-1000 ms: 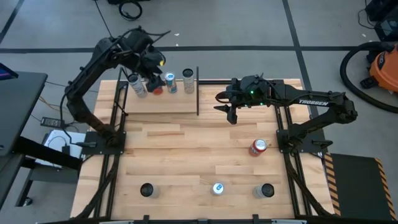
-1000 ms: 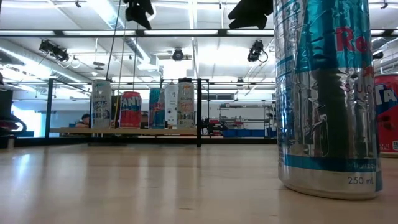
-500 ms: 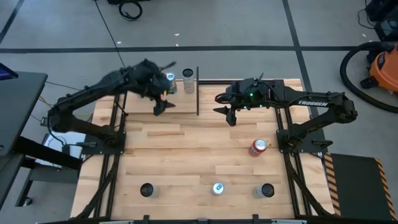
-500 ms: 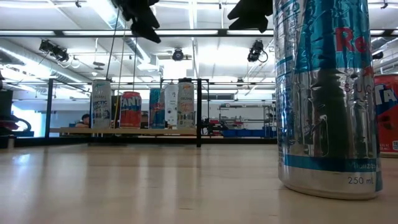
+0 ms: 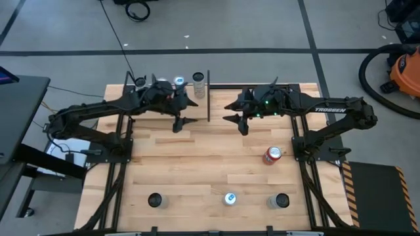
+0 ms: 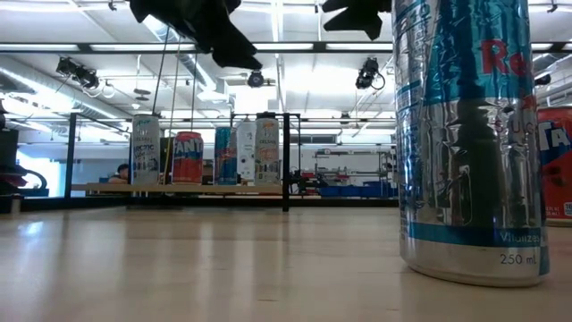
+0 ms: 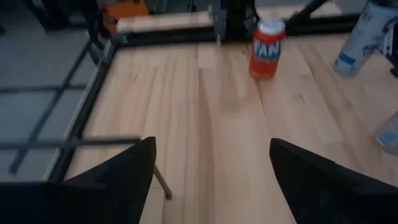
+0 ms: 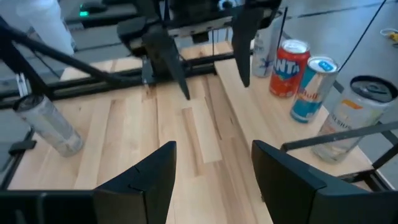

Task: Place canned beverage on shelf
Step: Put the white blue soda can aligned with the other white blue soda can on the shelf

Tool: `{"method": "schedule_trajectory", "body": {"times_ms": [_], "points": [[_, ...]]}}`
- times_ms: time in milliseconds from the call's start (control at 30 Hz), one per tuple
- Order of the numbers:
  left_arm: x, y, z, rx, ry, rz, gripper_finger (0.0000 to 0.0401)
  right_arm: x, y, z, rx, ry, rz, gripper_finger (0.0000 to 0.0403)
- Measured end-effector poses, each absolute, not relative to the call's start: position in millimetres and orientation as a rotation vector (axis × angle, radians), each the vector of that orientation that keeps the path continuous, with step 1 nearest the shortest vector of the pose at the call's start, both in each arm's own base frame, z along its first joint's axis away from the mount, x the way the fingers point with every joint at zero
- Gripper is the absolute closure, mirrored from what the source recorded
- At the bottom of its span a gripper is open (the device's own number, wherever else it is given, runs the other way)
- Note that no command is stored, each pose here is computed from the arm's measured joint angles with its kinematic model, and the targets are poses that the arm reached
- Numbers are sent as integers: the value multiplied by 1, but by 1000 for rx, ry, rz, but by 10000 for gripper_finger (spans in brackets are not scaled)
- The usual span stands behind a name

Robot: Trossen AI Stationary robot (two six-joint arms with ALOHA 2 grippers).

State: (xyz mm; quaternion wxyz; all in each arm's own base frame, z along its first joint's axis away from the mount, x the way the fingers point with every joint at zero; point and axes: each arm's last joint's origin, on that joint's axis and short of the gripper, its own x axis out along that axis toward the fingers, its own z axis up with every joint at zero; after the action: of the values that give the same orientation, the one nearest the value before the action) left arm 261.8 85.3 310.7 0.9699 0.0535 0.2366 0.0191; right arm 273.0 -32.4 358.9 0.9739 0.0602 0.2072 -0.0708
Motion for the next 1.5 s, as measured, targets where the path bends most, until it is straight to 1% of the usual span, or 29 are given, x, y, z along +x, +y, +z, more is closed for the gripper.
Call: {"method": "schedule_trajectory", "body": {"times_ms": [167,367,500,633,767,867,967,1100,1300,1500], "points": [[264,84,302,125,439,36,86,276,-33,368,154,317,-139,186],[263,80,273,131,406,30,86,278,-31,373,264,264,-88,186],[265,80,277,139,339,38,86,279,-32,378,339,211,-45,186],[267,81,285,79,299,54,86,281,-34,389,393,104,-1,186],[266,78,281,23,336,49,86,281,-35,400,390,-13,9,186],[267,75,281,39,331,34,86,281,-35,404,347,-53,25,186],[269,70,281,64,332,13,86,281,-35,405,327,-58,34,186],[270,63,281,84,327,-14,86,281,-33,404,295,-40,105,186],[272,57,283,94,305,-36,86,281,-33,403,287,-28,104,185],[272,57,283,92,313,-36,86,281,-29,403,255,-22,153,169]]}}
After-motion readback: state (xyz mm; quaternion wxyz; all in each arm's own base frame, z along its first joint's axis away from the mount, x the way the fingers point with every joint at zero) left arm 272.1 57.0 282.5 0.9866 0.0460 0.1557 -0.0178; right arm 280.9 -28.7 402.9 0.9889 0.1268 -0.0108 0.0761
